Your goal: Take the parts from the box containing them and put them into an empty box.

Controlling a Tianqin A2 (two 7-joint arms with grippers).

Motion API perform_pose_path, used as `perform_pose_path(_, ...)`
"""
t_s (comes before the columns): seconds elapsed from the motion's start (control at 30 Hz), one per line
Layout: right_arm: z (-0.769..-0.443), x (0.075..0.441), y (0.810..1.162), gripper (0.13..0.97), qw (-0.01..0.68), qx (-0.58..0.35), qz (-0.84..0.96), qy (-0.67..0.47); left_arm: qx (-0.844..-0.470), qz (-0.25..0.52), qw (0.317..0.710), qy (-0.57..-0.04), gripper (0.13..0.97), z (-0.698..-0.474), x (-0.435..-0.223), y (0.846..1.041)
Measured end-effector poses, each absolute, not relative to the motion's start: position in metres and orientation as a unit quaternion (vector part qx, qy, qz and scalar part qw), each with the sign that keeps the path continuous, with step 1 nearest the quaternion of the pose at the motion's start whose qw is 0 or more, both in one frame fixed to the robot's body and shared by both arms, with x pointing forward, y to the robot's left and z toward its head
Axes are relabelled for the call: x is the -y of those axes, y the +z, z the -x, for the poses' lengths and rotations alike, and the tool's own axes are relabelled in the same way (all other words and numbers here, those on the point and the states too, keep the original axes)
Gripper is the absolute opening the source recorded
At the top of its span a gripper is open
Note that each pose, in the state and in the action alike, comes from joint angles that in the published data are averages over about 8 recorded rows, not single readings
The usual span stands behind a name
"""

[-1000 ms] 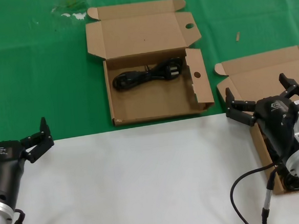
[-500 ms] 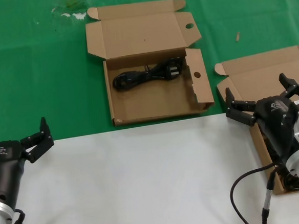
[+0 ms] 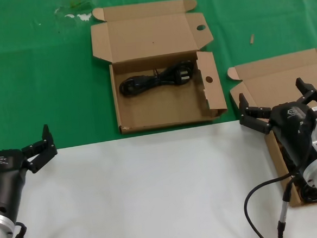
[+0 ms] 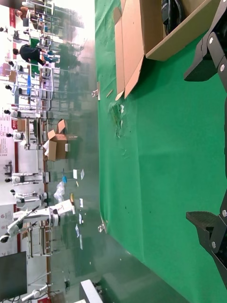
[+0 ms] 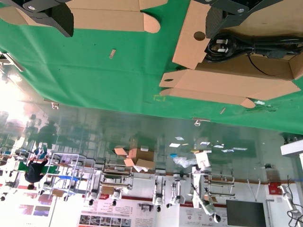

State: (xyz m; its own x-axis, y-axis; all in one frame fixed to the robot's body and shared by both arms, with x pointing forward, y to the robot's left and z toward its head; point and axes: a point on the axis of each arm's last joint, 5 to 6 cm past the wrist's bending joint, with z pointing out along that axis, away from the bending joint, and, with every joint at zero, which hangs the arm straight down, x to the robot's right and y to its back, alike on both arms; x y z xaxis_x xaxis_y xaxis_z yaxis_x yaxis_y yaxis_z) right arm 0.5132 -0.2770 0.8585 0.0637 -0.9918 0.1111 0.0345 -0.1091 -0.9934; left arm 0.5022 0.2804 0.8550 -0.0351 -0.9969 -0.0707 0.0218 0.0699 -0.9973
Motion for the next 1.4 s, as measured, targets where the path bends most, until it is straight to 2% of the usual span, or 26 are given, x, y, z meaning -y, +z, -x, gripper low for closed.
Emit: perform_pose_path(1.4, -0.5132, 0.2770, 0.8585, 0.966, 0.495, -0.447, 0.535, -0.518, -0.521, 0.468, 0.513, -0.496, 0.966, -0.5022, -0.2804, 0.8550)
